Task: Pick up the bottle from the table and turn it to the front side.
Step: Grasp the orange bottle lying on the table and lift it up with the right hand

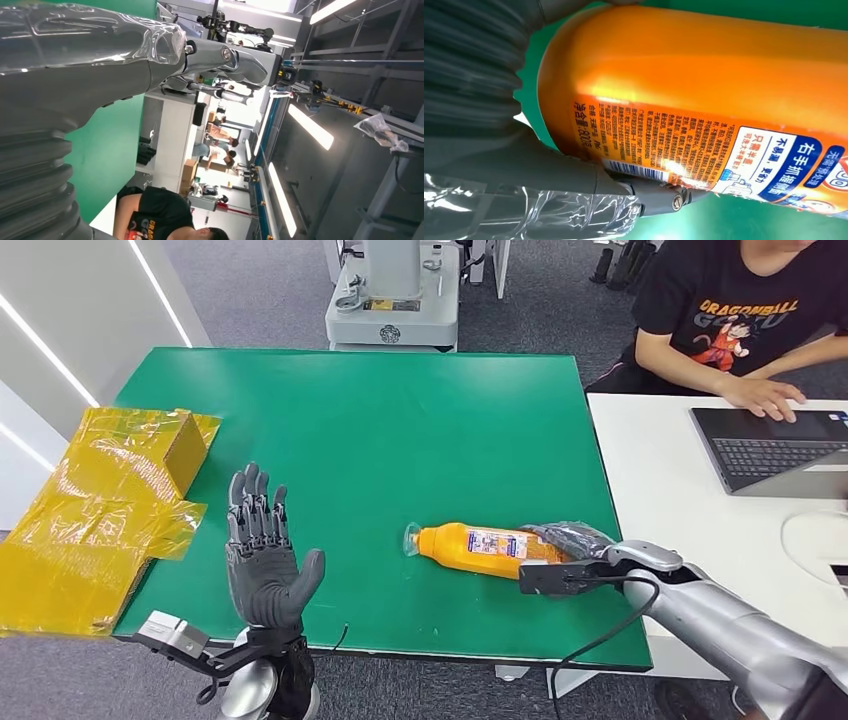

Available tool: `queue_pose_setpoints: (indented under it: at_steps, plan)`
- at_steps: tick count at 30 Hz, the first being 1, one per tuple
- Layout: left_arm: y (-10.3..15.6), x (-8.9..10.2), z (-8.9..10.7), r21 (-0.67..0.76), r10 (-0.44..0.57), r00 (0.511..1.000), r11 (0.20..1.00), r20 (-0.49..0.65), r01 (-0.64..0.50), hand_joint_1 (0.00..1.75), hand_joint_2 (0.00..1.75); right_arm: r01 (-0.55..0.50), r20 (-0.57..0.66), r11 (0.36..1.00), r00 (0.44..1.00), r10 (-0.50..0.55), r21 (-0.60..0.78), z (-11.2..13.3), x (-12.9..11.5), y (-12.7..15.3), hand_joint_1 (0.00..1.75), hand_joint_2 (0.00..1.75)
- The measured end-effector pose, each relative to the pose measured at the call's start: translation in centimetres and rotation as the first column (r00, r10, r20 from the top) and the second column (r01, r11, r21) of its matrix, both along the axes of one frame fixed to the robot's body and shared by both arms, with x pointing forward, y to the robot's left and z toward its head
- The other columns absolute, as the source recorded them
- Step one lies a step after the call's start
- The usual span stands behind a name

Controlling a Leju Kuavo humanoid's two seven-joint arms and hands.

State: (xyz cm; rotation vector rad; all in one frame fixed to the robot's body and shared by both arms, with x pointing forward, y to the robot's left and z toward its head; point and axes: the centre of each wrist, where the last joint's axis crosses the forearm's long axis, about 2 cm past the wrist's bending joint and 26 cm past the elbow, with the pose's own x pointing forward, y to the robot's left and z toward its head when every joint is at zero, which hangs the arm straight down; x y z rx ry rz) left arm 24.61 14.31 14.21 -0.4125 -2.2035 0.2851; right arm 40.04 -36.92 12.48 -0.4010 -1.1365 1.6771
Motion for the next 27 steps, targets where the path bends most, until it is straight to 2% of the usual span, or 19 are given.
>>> queue_pose_setpoints:
  at_steps: [7, 17, 20, 23, 27]
  plan:
    - [0.0, 0.0, 0.1, -0.002, 0.002, 1.000, 1.000, 0.001, -0.002, 0.00, 1.75, -0.010, 0.024, 1.000, 1.000, 0.009, 0.011, -0.2, -0.3, 0.3, 1.75, 1.75]
    - [-0.2, 0.1, 0.3, -0.008, 0.018, 1.000, 1.000, -0.002, -0.018, 0.00, 1.75, -0.028, 0.216, 0.988, 0.976, -0.005, 0.152, -1.8, -1.2, 3.2, 1.75, 1.75]
    - [-0.2, 0.1, 0.2, -0.008, 0.023, 1.000, 1.000, -0.004, -0.023, 0.00, 1.75, -0.020, 0.327, 0.966, 0.942, -0.067, 0.256, -2.5, -1.8, 4.1, 1.75, 1.75]
    - [-0.3, 0.1, 0.3, -0.013, 0.020, 1.000, 1.000, -0.005, -0.020, 0.00, 1.75, -0.030, 0.451, 0.932, 0.880, -0.147, 0.362, -2.9, -2.8, 5.3, 1.75, 1.75]
    - [-0.7, 0.6, 0.3, -0.024, -0.013, 1.000, 1.000, -0.003, 0.013, 0.00, 1.75, -0.062, 0.541, 0.887, 0.811, -0.223, 0.458, -3.6, -4.6, 6.7, 1.75, 1.75]
